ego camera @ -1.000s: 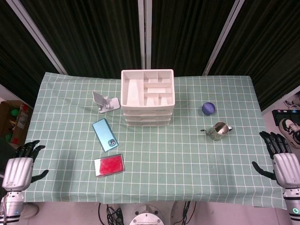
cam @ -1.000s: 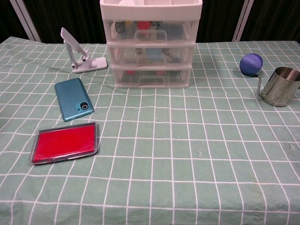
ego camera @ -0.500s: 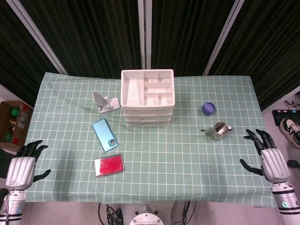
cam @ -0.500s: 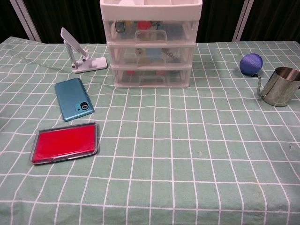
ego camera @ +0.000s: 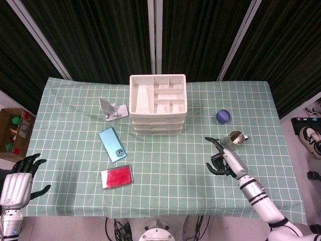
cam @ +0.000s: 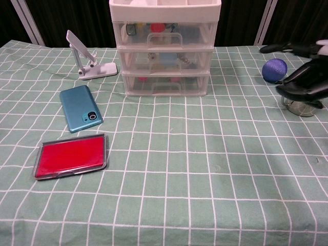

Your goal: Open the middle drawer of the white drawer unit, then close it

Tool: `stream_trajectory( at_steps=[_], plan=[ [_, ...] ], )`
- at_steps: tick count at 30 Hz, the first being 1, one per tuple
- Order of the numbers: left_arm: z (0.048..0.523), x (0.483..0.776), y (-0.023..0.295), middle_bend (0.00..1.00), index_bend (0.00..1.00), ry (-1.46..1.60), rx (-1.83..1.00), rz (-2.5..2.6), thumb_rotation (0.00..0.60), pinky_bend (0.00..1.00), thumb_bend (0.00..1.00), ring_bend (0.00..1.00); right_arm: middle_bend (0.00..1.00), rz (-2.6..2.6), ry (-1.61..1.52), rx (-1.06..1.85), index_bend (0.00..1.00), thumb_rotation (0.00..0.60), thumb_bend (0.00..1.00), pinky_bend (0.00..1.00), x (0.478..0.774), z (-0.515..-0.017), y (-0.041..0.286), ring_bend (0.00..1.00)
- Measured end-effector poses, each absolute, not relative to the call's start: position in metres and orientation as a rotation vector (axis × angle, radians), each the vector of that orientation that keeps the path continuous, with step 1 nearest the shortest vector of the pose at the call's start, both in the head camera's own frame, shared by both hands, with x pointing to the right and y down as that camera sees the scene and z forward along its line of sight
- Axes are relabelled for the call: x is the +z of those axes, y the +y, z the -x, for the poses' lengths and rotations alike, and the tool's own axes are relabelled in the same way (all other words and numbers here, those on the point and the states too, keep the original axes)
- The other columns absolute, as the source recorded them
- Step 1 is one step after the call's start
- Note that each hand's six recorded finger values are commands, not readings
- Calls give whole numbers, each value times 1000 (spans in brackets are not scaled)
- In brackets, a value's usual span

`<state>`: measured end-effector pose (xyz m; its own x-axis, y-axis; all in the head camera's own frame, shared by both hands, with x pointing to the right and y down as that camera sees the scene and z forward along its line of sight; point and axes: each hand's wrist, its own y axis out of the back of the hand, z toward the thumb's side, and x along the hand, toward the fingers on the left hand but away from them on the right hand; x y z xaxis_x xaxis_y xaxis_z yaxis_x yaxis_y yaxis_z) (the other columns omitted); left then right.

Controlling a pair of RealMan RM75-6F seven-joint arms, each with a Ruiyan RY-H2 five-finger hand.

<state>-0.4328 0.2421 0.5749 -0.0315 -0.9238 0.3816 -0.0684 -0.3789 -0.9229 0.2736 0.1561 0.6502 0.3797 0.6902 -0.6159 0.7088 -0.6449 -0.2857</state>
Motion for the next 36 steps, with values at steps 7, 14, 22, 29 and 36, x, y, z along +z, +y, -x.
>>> stream_trajectory(
  at_steps=[7, 14, 22, 29, 36],
  plan=[
    [438, 576, 245, 146, 270, 1090, -1504, 1518, 600, 205, 0, 154, 864, -2330, 1204, -885, 48, 600, 488, 896, 679, -215, 147, 888],
    [438, 579, 244, 145, 270, 1090, -1499, 1528, 600, 204, 0, 154, 865, -2208, 1150, -789, 36, 600, 518, 897, 705, -168, 137, 895],
    [442, 580, 243, 146, 270, 1093, -1505, 1523, 600, 204, 0, 153, 865, -2213, 1145, -786, 36, 600, 521, 897, 724, -132, 124, 895],
    [447, 578, 246, 146, 270, 1101, -1516, 1511, 600, 204, 0, 154, 865, -2237, 1143, -813, 36, 600, 524, 897, 736, -113, 116, 891],
    [452, 577, 250, 146, 274, 1113, -1530, 1505, 600, 204, 0, 154, 865, -2243, 1153, -823, 36, 600, 527, 897, 742, -102, 109, 887]
  ],
)
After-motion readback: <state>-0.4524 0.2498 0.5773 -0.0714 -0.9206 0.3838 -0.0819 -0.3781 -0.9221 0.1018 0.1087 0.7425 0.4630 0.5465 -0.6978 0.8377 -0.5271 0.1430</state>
